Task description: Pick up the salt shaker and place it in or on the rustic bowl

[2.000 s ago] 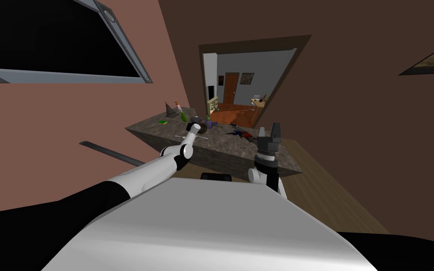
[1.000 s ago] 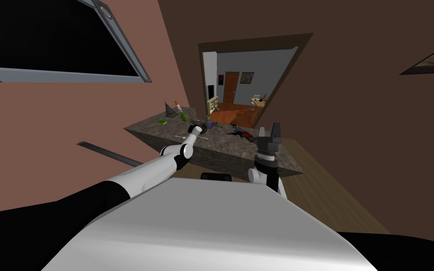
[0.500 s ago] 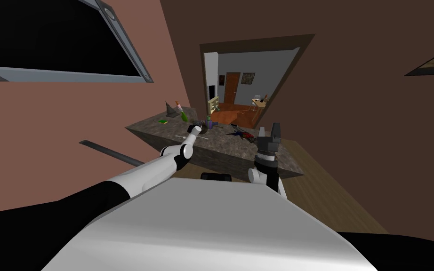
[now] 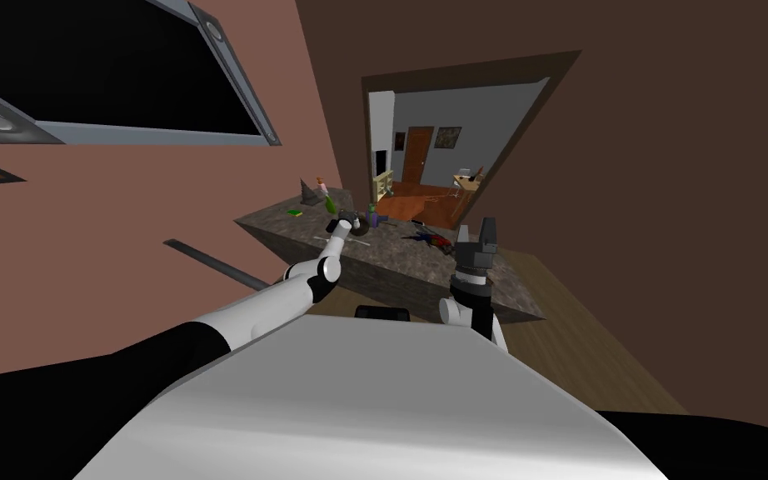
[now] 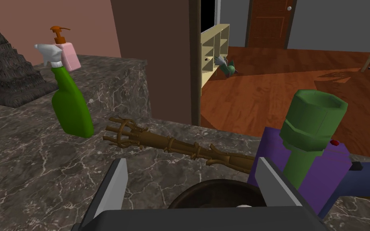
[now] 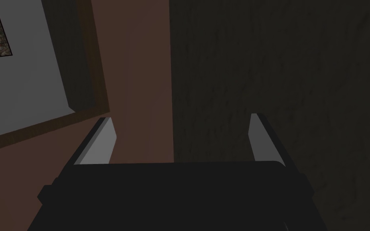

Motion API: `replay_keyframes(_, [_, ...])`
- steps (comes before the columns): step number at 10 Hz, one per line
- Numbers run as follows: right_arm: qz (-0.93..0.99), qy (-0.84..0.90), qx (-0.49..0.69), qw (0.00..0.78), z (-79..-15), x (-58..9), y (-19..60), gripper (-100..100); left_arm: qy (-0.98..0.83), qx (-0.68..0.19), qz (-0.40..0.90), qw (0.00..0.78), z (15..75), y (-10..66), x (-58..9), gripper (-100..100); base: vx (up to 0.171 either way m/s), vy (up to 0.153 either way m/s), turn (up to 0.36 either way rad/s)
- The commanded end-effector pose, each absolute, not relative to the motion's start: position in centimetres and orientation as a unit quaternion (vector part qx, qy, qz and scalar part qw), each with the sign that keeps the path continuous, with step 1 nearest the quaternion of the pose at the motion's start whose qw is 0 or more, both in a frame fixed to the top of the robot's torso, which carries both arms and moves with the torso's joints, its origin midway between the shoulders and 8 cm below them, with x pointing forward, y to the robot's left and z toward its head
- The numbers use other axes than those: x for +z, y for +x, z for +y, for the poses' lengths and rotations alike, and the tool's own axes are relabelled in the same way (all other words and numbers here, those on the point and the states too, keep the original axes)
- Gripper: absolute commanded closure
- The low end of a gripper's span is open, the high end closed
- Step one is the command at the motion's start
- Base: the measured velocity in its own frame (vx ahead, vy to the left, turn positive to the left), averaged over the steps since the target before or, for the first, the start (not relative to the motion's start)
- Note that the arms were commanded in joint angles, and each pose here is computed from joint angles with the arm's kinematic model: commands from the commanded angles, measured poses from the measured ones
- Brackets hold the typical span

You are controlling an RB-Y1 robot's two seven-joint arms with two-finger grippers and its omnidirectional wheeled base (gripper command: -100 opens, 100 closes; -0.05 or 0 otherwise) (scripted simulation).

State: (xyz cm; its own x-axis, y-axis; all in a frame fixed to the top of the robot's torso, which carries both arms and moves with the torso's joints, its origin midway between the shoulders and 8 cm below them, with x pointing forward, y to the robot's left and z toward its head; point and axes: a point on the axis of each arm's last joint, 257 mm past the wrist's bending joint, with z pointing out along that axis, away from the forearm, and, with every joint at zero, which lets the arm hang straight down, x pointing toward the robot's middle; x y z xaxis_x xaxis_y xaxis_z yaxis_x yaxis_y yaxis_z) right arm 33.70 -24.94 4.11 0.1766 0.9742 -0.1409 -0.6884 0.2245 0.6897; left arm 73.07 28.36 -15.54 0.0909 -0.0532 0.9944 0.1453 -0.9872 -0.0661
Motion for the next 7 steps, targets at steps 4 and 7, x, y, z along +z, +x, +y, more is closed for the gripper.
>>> replay_keyframes(4, [0.291,0.246,0.572,0.727,-24.94,4.11,33.7,0,-0.739,-0.67,-0.025,0.065,27.89,73.14,-15.64,-100,0.002,0.003,-0.008])
replay_keyframes(7, [0.291,0.246,0.572,0.727,-24.94,4.11,33.7,0,-0.739,-0.67,-0.025,0.065,27.89,73.14,-15.64,-100,-0.002,-0.003,0.009])
